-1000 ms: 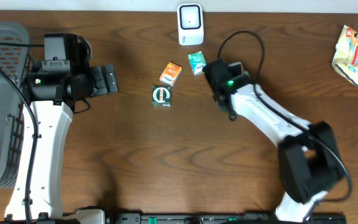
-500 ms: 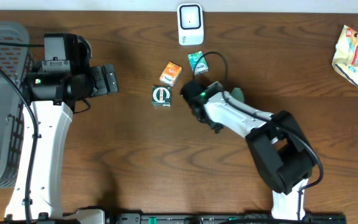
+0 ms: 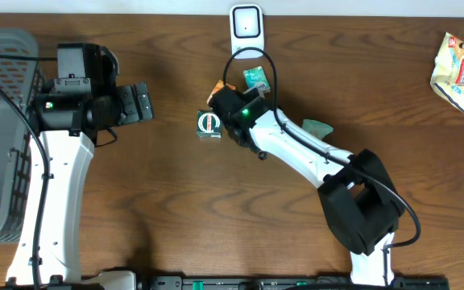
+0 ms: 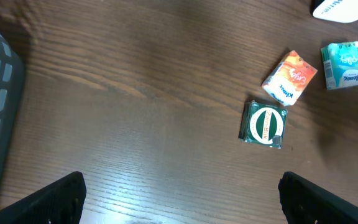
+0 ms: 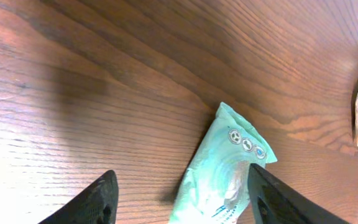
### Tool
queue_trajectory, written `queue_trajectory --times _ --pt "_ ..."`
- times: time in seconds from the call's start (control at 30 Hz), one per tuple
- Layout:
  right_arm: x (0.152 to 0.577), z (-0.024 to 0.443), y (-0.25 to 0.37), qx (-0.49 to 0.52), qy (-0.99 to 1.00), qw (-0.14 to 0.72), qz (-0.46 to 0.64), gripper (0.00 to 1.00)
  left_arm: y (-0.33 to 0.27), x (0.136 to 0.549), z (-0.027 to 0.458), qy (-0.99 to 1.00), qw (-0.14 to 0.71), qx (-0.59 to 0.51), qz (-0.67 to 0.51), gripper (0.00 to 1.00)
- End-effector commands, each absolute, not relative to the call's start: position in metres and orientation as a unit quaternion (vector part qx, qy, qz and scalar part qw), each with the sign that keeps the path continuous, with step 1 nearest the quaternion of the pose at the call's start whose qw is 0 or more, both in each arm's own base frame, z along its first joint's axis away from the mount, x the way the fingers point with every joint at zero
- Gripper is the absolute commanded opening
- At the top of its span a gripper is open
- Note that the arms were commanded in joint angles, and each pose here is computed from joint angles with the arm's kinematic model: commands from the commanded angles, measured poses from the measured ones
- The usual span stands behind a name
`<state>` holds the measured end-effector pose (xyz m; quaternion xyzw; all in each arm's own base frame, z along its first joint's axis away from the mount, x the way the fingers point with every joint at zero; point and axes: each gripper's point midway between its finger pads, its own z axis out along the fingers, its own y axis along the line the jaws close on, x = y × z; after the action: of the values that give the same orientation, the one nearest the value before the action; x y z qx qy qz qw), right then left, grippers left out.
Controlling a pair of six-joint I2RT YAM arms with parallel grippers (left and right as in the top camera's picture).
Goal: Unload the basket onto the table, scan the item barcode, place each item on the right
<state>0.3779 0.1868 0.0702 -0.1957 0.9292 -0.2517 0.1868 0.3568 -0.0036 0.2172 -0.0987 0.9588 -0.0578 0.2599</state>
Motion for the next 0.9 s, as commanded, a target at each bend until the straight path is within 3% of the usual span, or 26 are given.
queue_trajectory --times 0.0,0.3,0.5,0.6,0.87 --pt "0.378 0.067 0.166 -0.179 0.94 0.153 -0.248 0.62 -0.001 0.356 0.218 0.959 0.26 -0.1 -0.053 0.98" --pt "0.379 0.034 0.097 -0.035 0.961 0.122 -0.244 0.64 -0.001 0.356 0.218 0.959 0.26 -0.1 -0.053 0.98" --pt "0.385 0.026 0.107 -0.028 0.967 0.135 -0.213 0.61 -0.001 0.356 0.217 0.959 0.26 -0.1 -0.053 0.98" --pt "0.38 0.025 0.108 -0.034 0.967 0.128 -0.216 0.52 -0.001 0.356 0.218 0.959 0.26 -0.1 -0.053 0.98" --pt "0.36 0.002 0.098 -0.027 0.966 0.113 -0.231 0.52 -0.001 0.356 0.218 0.959 0.26 -0.1 -0.053 0.98"
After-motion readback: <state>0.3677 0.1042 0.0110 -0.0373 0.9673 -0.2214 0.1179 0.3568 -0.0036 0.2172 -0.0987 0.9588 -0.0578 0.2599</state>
